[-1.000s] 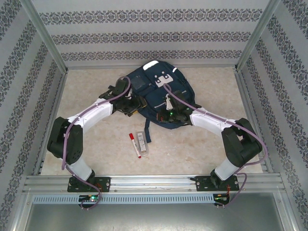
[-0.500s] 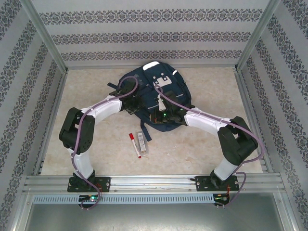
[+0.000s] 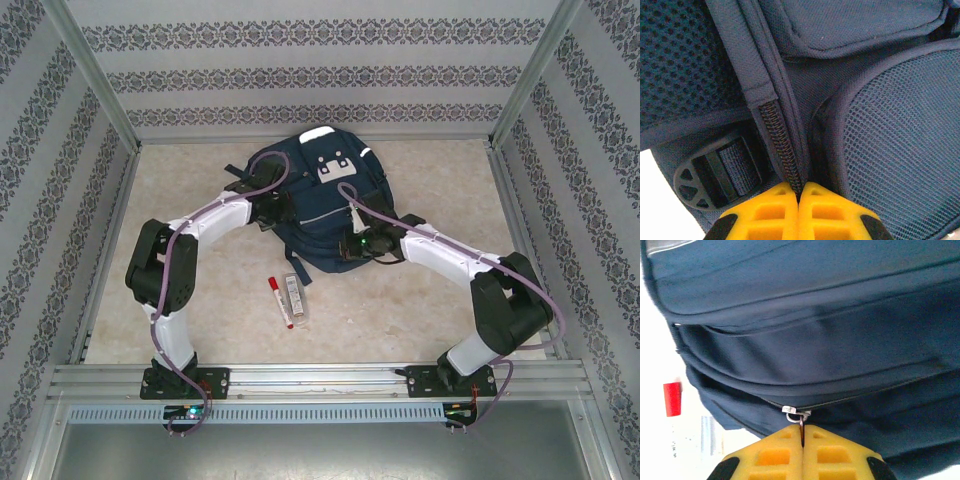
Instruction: Pack books, pencil case, and school supplies into a backpack
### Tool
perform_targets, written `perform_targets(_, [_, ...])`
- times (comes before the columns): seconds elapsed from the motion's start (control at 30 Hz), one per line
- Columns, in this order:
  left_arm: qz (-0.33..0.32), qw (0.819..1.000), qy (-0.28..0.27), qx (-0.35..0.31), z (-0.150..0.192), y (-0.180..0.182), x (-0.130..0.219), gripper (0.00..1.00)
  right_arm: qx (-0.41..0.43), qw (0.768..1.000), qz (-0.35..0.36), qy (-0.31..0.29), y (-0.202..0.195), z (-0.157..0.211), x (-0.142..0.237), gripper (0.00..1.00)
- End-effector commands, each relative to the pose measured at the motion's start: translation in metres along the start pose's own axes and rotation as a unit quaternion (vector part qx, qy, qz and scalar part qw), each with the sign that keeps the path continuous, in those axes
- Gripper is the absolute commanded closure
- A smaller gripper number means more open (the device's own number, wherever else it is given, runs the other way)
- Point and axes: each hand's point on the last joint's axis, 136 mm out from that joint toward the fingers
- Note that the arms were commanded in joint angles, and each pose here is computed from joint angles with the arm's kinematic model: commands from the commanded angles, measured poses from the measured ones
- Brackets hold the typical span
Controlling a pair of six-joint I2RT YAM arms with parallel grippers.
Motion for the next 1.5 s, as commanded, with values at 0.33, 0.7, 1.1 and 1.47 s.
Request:
perform_targets(0.33, [0.059,0.992,-0.036,-0.105,-0.100,-0.018,-0.018,1.00,-0.012,0.999,-0.017,0.043,-0.007,0.015,0.014,1.00])
perform_targets(0.7, [0.070,0.997,-0.020,-0.011,-0.099,-0.009,0.020,0.54,0.009,0.997,-0.066,0.026,0.059,-0.009,0.003,1.00])
perform_targets(1.1, [0.069,0.995,0.055,0.038,0.035,-0.014,0.044,0.48,0.024,0.995,-0.079,0.063,0.067,0.013,-0.012,1.00])
perform_targets(1.47, [0.012,0.995,0.080,0.059,0.059,0.016,0.009,0.45,0.000,0.991,-0.081,0.105,0.067,0.031,-0.023,0.82])
Point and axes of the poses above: each hand's point on the last joint's axis, 136 mm out from that joint toward the fingers, its own x axis back along the fingers, its own y axis along the line the jaws close on, z = x × y, and after that the axes turned 13 degrees about x, right-handed
